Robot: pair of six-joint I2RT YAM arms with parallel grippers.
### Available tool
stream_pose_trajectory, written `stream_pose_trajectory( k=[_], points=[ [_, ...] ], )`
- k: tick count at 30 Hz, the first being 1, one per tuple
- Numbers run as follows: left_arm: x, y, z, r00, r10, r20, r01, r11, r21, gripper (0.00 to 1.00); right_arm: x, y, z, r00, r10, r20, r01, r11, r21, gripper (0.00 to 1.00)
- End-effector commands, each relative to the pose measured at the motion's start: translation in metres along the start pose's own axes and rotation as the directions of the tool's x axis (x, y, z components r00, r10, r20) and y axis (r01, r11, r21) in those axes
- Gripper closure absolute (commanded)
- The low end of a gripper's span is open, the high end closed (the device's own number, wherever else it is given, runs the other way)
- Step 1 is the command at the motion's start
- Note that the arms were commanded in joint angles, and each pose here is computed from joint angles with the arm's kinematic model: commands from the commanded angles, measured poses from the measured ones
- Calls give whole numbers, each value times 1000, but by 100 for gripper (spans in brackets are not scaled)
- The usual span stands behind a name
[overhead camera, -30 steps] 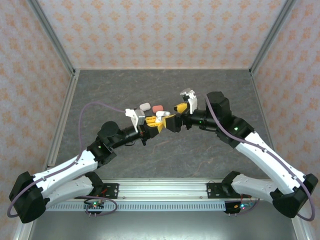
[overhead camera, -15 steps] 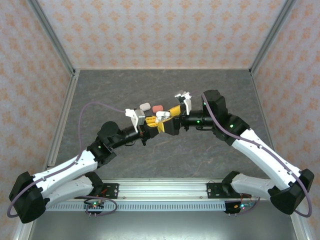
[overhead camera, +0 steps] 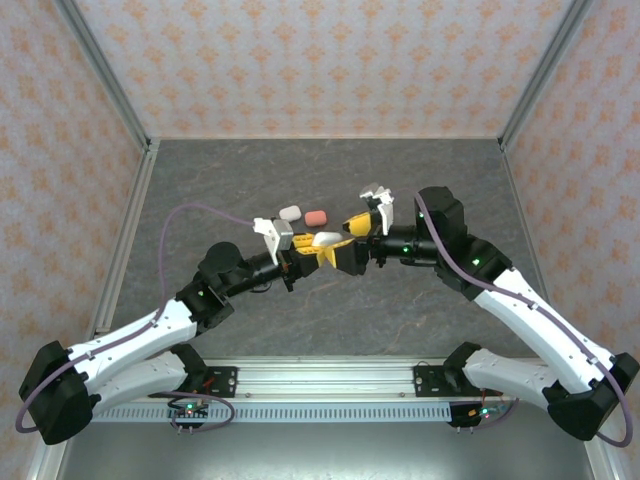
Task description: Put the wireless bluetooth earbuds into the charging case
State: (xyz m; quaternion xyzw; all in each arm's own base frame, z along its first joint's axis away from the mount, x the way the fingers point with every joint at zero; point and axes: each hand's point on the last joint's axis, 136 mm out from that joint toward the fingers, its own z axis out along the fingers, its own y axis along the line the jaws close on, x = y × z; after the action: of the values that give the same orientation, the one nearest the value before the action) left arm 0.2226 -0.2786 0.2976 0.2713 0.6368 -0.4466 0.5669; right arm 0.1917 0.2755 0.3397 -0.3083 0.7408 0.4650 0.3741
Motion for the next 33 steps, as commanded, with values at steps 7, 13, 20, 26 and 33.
stream_pose_trajectory(
  k=[7, 13, 20, 26, 33],
  points=[
    [15, 30, -2, 996, -28, -86, 12, 983, -182, 100, -15, -63, -33, 993, -46, 108, -4, 907, 420, 1],
    [51, 84, -1, 959, -182, -215, 81, 909, -409, 100, 1, -99, -48, 994, -10, 107, -56, 802, 595, 1],
    [108, 136, 20, 865, -365, -345, 115, 812, -572, 100, 20, -121, -49, 997, 23, 79, -70, 741, 668, 1],
    [143, 155, 62, 791, -469, -393, 173, 787, -592, 100, 32, -129, -45, 998, 40, 52, -65, 731, 680, 1],
    [173, 180, 77, 749, -531, -396, 165, 729, -665, 100, 40, -134, -42, 999, 43, 21, -46, 723, 689, 1]
  ],
)
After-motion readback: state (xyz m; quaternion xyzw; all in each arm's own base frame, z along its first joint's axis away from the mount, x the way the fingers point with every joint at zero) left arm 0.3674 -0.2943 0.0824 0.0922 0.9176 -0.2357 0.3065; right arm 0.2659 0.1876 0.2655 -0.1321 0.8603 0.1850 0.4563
